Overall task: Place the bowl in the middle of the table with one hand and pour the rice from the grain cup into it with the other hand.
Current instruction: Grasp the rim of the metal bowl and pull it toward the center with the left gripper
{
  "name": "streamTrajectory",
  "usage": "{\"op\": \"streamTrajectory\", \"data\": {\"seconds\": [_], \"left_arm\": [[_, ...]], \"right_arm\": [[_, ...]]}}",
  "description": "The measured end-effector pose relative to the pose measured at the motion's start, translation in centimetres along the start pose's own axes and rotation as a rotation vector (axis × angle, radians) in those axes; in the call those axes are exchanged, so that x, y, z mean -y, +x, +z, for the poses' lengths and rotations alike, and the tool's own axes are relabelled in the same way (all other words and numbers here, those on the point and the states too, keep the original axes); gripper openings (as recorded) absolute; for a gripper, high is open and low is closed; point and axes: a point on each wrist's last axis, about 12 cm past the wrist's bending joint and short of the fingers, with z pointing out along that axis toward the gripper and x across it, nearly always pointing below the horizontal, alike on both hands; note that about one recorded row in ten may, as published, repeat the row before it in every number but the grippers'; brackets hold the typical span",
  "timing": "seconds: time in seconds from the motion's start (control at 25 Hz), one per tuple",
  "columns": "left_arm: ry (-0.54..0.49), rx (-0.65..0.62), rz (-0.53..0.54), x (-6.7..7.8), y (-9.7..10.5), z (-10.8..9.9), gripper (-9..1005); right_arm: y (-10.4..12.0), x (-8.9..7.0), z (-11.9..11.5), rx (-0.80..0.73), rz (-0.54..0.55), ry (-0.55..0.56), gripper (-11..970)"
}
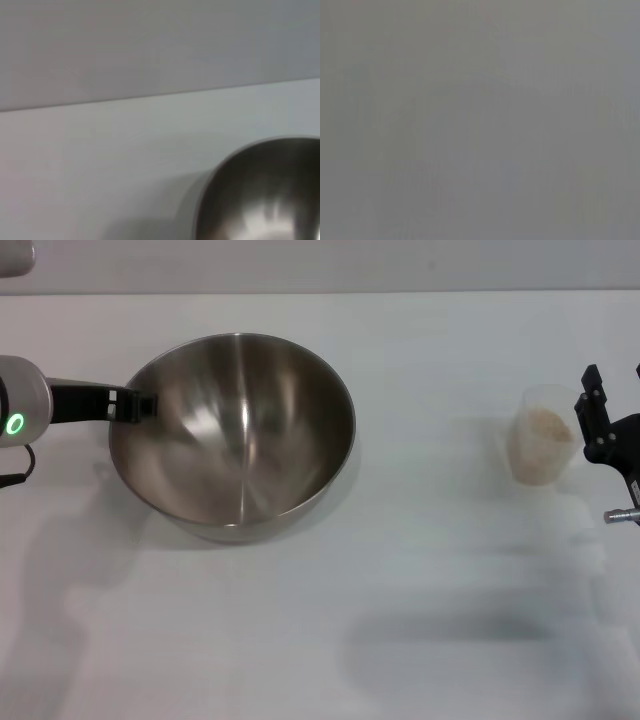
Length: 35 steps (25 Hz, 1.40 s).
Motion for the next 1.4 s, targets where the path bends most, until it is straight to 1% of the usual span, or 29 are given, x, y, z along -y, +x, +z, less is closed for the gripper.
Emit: {"op": "streamTrajectory", "data": {"seconds": [0.24, 0.56, 0.96, 1.16, 1.4], "left_arm": [[0.008, -0.053, 0.014, 0.3, 0.2, 0.5, 514], [0.001, -0.102, 0.012, 0.0, 0.9, 1.8, 515], [0.005, -0.061, 0.027, 0.4, 0.1, 1.0, 516], [0.008, -0.064, 0.046, 0.6, 0.0, 1.1, 520], [0.006, -0.066, 0.044, 0.5, 0.1, 1.3, 518]], "right_arm": [[-0.3, 0.0, -0.3, 0.026, -0.004, -0.009, 545], [-0.3, 0.0, -0.4, 0.029, -0.008, -0.011, 545], [-0.4, 0.0, -0.2, 0.034, -0.009, -0.014, 546], [-0.4, 0.0, -0.1, 0.034, -0.013, -0.015, 546], [-0.4, 0.0, 0.0, 0.036, -0.014, -0.016, 546]]}}
